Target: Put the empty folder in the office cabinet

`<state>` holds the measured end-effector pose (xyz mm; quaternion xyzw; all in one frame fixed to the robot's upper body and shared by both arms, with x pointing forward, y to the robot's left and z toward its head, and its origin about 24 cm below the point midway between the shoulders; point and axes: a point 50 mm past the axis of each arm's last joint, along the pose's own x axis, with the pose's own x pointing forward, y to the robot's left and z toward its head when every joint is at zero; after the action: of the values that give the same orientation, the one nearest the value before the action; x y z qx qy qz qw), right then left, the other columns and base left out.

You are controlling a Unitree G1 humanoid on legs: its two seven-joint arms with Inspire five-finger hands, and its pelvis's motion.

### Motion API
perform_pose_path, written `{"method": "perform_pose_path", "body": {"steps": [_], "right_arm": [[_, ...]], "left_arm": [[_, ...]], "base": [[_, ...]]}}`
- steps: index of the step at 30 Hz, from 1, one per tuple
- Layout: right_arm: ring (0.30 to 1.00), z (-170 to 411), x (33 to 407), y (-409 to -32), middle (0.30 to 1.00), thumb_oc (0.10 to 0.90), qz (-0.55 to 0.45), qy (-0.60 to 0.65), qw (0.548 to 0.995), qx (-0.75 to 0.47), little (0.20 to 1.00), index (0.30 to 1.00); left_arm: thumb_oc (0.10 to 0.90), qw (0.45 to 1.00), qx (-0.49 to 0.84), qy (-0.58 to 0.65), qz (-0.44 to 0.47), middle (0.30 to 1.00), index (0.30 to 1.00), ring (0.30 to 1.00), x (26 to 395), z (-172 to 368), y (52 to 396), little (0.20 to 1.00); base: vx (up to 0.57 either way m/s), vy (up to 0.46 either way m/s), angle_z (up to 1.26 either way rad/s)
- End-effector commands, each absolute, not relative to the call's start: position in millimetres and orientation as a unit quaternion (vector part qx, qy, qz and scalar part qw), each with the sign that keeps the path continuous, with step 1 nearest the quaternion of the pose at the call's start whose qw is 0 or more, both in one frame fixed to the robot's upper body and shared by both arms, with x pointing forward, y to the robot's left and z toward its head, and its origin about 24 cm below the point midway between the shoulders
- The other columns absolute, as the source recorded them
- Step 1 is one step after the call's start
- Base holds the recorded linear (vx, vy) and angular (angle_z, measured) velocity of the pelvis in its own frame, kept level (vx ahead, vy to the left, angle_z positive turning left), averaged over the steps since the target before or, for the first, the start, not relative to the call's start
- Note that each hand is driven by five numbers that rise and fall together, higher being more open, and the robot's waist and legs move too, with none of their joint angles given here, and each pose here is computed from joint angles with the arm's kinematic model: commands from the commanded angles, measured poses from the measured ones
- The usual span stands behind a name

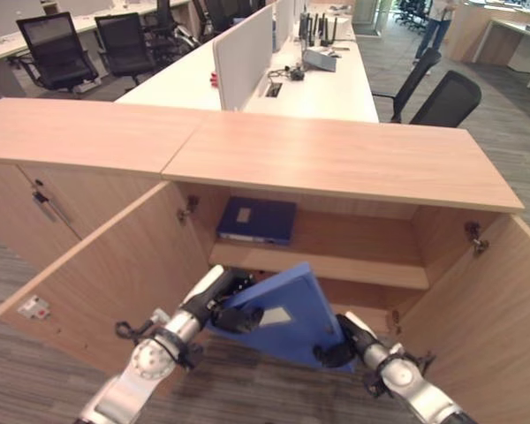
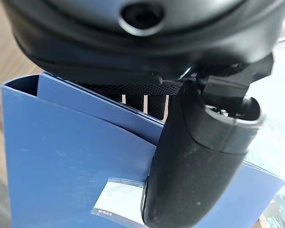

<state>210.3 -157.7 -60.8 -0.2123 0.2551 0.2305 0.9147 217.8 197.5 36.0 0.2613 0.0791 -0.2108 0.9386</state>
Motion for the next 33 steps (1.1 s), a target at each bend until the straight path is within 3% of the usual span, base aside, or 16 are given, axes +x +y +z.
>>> {"method": "perform_pose_path", "body": {"steps": [1,4,8,9,13,22,28,33], "right_arm": [[0.300,-8,239,-82,0.300,0.400,0.334,0.096,0.930,-0.117,0.300,0.300],[0.300,-17,234,-98,0.300,0.400,0.312,0.119,0.933,-0.133,0.300,0.300],[0.300,-43,218,-143,0.300,0.400,0.240,0.190,0.937,-0.166,0.300,0.300],[0.300,-58,205,-176,0.300,0.400,0.199,0.238,0.927,-0.211,0.300,0.300],[0.300,-70,186,-209,0.300,0.400,0.154,0.291,0.919,-0.216,0.300,0.300],[0.300,-84,168,-219,0.300,0.400,0.106,0.333,0.922,-0.168,0.300,0.300],[0.300,-80,180,-204,0.300,0.400,0.140,0.322,0.917,-0.189,0.300,0.300],[0.300,-71,201,-186,0.300,0.400,0.169,0.291,0.917,-0.214,0.300,0.300]], "left_arm": [[0.800,0.954,0.072,-0.033,-0.290,0.900,0.900,0.900,228,66,135,0.900],[0.800,0.972,0.023,0.008,-0.235,0.900,0.900,0.900,229,52,151,0.900],[0.800,0.992,-0.052,0.052,-0.099,0.900,0.900,0.900,230,31,191,0.900],[0.800,0.996,-0.044,0.070,-0.036,0.900,0.900,0.900,225,24,218,0.900],[0.800,0.994,-0.046,0.090,0.050,0.900,0.900,0.900,210,14,255,0.900],[0.800,0.979,-0.063,0.132,0.140,0.900,0.900,0.900,186,-9,274,0.900],[0.800,0.955,-0.014,0.248,0.163,0.900,0.900,0.900,148,-47,278,0.900],[0.800,0.927,-0.091,0.317,0.180,0.900,0.900,0.900,121,-75,268,0.900]], "base": [[0.01,0.034,-0.01],[0.01,0.027,0.00],[0.00,0.000,0.00],[0.02,0.020,-0.05],[0.04,0.032,-0.14],[0.00,0.009,-0.02],[0.01,0.067,-0.04],[-0.05,0.080,-0.28]]}}
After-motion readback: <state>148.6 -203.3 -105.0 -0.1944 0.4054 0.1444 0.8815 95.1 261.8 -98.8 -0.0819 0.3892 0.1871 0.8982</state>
